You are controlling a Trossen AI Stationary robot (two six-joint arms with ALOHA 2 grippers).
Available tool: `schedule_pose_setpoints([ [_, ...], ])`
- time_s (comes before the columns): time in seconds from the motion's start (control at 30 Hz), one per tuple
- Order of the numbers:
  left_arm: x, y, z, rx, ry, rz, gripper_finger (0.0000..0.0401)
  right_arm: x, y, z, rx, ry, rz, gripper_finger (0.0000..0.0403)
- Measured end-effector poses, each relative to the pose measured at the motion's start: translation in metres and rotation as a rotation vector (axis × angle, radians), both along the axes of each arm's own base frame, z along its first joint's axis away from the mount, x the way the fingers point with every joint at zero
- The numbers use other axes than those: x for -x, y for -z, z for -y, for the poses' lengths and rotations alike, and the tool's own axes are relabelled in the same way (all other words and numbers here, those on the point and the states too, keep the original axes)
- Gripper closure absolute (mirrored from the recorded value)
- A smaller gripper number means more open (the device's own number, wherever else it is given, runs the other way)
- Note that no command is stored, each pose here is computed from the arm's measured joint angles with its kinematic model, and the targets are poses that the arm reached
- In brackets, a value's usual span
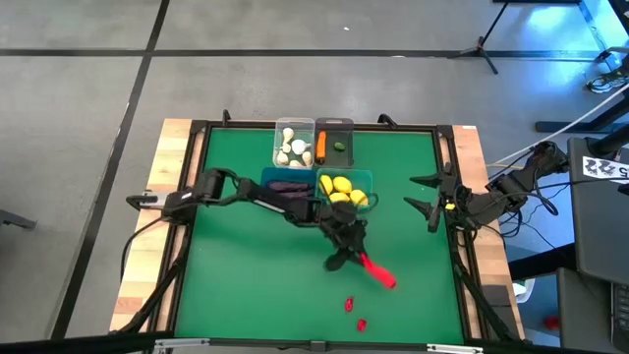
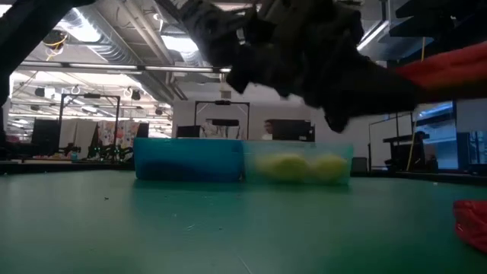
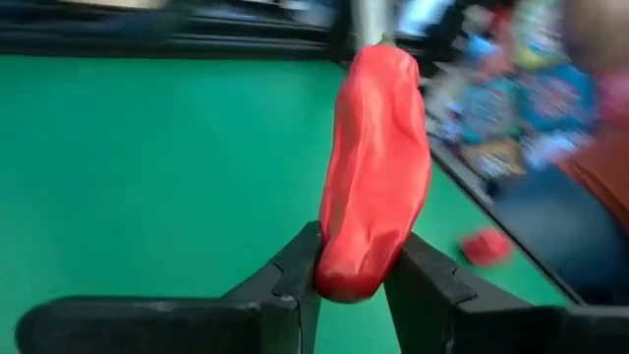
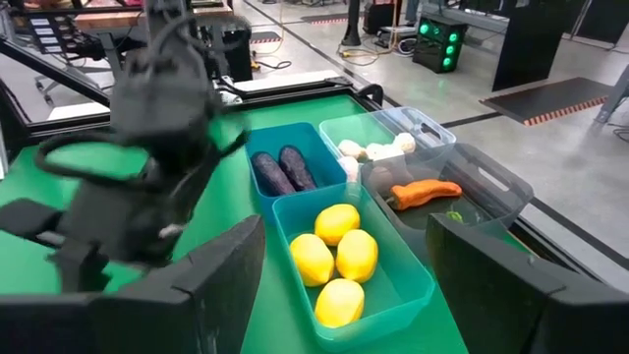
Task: Sort produce into baskets
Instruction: Put the red chili pepper into the black bin
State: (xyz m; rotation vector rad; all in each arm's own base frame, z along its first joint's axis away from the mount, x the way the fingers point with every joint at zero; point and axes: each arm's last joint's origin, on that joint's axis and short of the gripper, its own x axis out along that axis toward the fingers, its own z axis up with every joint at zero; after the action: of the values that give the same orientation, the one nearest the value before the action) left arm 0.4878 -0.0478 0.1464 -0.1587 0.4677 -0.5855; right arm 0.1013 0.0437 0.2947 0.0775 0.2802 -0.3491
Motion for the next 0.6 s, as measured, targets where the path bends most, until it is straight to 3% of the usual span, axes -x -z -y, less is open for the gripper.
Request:
schedule_pose_setpoints([
  [0.13, 0.005, -0.023, -0.022, 0.007, -0.167, -0.066, 0.0309, 0.0, 0.0, 0.0, 0.004, 0.007, 0.002, 0.0123],
  [0.37, 0.023, -0.051, -0.06, -0.171, -0.563, -0.193, 0.0309, 0.0, 0.0, 0.0, 0.004, 0.008, 0.002, 0.0123],
  [0.6, 0.034, -0.065, -0.087, -0.262, -0.906, -0.213, 0.0304, 0.0, 0.0, 0.0, 0.004, 0.008, 0.002, 0.0123],
])
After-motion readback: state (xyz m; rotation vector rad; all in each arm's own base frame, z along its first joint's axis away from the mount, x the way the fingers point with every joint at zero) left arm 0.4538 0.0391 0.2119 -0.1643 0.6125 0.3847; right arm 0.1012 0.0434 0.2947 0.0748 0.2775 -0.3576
